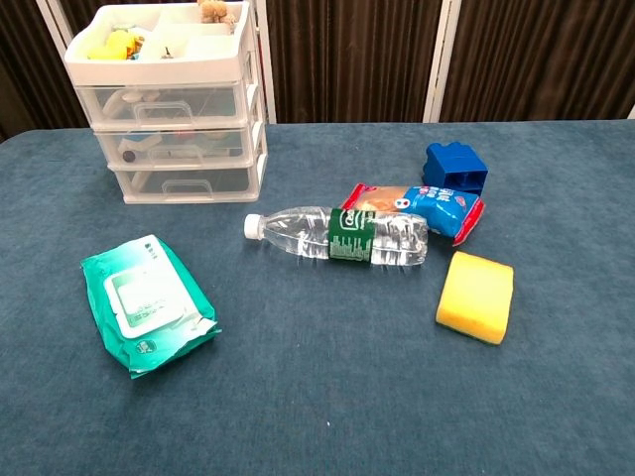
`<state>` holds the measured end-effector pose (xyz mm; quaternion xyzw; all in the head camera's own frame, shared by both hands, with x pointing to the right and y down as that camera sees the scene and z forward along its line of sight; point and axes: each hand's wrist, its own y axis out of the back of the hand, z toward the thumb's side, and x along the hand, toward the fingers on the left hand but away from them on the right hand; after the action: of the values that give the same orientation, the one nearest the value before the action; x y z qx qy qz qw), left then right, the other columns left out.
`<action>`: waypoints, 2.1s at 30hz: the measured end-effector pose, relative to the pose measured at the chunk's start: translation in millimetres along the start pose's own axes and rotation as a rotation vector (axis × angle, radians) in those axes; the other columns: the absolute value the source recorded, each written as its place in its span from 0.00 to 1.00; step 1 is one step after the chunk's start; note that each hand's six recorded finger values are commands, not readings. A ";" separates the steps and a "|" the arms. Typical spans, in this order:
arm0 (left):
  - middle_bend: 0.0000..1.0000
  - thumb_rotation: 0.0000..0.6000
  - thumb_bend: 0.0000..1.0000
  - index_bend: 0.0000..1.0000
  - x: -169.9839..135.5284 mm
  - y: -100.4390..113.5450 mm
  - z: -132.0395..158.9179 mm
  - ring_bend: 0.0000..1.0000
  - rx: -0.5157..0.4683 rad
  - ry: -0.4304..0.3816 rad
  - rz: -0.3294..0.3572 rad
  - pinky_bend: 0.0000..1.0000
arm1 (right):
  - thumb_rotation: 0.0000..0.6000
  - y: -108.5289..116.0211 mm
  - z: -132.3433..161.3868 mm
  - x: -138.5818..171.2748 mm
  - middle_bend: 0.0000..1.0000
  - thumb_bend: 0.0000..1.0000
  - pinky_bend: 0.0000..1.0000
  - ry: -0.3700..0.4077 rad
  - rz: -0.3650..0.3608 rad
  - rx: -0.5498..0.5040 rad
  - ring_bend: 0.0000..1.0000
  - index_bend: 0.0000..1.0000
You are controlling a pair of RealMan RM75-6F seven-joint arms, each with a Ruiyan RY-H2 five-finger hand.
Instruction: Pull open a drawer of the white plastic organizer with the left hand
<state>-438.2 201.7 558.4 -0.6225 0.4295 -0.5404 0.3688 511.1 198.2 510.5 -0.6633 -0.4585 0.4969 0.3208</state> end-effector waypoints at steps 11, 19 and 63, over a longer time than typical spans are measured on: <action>0.96 1.00 0.69 0.13 56.3 -19.0 32.2 0.90 -0.264 0.097 -0.081 0.87 | 1.00 0.5 0.6 0.4 0.00 0.13 0.00 0.004 0.009 -0.023 0.00 0.00; 0.97 1.00 0.74 0.13 93.9 -48.5 64.3 0.92 -0.552 0.227 -0.224 0.89 | 1.00 0.5 -1.5 -3.4 0.00 0.13 0.00 -0.005 0.019 -0.046 0.00 0.00; 0.97 1.00 0.75 0.12 202.2 -136.5 168.3 0.92 -0.979 0.335 -0.420 0.89 | 1.00 3.6 -4.0 -5.7 0.00 0.13 0.00 -0.020 0.040 -0.120 0.00 0.00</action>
<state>-243.6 61.1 732.2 -0.6990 0.5497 -0.4313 -0.1523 515.5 191.6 510.6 -0.6855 -0.4771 0.4814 0.2660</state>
